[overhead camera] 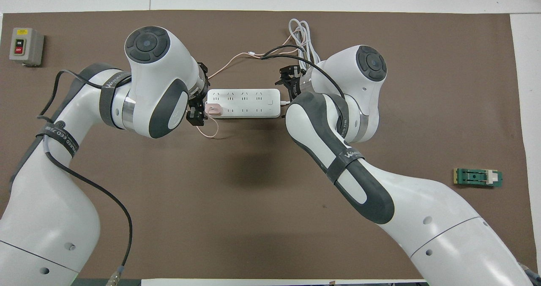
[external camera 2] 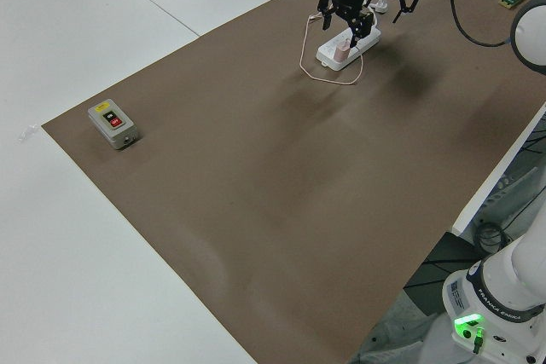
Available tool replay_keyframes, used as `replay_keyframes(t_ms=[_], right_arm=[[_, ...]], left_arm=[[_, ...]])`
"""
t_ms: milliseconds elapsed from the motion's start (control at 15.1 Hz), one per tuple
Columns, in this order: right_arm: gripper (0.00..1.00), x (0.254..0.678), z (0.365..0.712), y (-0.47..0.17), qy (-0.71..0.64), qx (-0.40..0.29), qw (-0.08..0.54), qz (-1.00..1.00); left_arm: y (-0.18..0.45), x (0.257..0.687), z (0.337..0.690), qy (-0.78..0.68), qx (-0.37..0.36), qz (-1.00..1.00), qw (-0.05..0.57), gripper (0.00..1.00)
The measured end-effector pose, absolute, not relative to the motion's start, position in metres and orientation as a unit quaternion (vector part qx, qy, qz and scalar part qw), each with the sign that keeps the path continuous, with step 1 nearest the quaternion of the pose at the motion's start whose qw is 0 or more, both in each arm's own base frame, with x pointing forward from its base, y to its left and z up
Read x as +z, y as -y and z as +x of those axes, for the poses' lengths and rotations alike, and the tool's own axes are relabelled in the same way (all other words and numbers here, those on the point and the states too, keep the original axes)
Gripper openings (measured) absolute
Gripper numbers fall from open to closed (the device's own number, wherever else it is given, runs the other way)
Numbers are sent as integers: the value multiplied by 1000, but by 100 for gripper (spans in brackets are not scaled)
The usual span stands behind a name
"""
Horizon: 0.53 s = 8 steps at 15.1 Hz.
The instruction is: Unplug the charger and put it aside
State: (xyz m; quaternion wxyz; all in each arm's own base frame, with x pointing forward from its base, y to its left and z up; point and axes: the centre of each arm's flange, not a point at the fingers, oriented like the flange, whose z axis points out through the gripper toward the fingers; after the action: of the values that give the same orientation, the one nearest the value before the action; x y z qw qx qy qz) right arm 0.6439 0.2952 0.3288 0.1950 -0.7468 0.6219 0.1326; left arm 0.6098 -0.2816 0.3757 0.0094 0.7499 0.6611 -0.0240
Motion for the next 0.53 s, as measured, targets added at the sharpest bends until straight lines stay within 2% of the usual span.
replay_keyframes(t_ms=[530], right_arm=[[100, 315, 658, -280, -659, 178, 224, -695]], left_arm=[[292, 359, 605, -660, -29, 750, -2, 100]])
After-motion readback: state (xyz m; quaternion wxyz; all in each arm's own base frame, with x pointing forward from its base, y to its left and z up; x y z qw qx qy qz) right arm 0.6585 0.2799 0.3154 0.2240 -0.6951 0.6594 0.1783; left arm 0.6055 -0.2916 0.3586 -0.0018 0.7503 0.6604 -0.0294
